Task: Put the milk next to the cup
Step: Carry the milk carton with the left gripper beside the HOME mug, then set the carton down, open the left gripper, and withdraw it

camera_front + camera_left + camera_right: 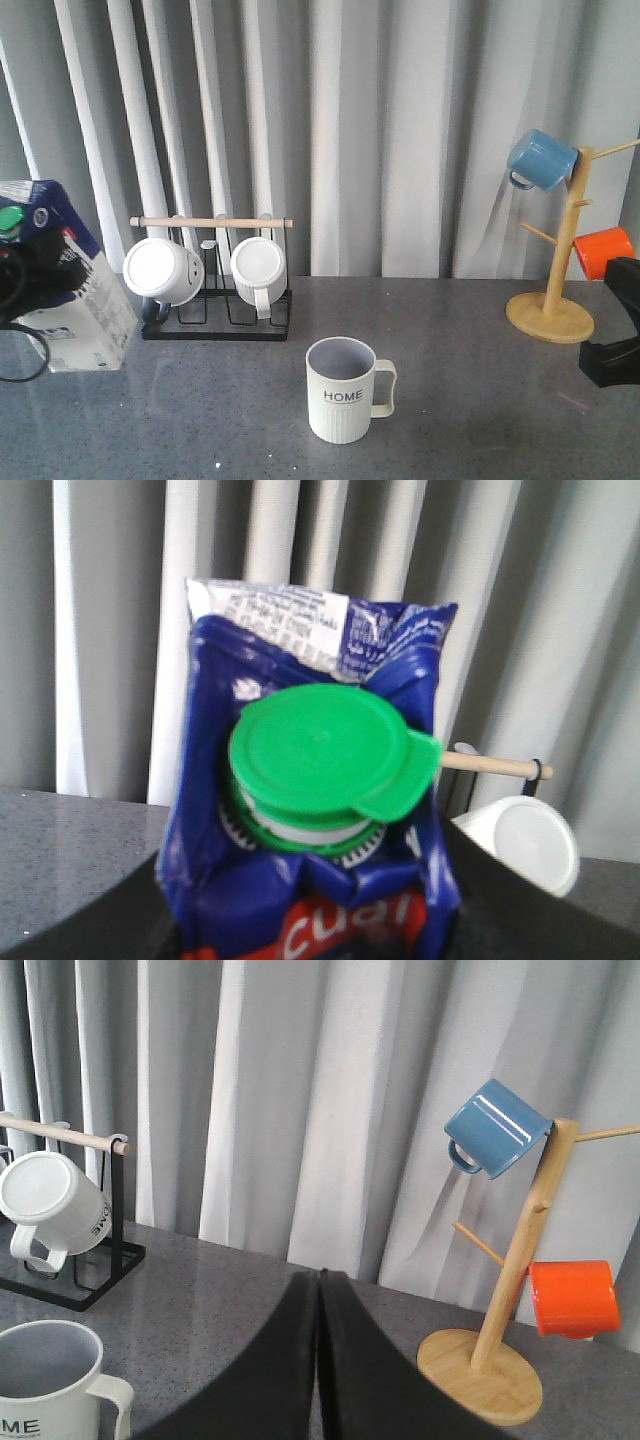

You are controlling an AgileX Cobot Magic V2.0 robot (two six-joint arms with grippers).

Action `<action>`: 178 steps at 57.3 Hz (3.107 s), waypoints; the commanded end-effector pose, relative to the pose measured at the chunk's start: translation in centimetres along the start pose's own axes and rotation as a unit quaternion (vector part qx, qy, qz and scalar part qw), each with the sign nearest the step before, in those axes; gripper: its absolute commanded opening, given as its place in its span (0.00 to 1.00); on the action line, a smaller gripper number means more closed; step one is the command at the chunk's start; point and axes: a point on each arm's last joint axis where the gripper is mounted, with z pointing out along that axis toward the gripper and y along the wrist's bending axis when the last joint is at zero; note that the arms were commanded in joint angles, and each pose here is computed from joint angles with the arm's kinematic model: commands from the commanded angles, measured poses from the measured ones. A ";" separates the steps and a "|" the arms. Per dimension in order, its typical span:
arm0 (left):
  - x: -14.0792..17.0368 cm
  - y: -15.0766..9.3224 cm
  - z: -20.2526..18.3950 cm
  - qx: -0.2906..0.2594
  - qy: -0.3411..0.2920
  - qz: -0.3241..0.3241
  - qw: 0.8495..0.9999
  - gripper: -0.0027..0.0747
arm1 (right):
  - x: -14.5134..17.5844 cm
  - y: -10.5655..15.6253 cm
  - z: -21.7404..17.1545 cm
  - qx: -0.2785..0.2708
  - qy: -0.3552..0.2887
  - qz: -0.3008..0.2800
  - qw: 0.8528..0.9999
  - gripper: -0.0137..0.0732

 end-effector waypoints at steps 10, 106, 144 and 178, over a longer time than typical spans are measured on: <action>0.5 -6.3 -1.2 -0.050 -0.012 -0.013 0.999 0.03 | -1.6 -0.2 -0.3 0.003 -0.051 -0.006 0.999 0.15; 9.0 -18.6 5.2 0.014 0.048 0.030 0.998 0.03 | -1.6 -0.2 -0.3 0.003 -0.051 -0.006 0.999 0.15; 9.1 -18.6 5.2 0.013 0.055 0.020 0.998 0.32 | -1.6 -0.2 -0.3 0.003 -0.051 -0.006 0.999 0.15; 1.9 -18.3 2.7 0.051 -0.041 0.039 0.997 0.68 | -1.6 -0.2 -0.3 0.003 -0.051 -0.006 0.999 0.15</action>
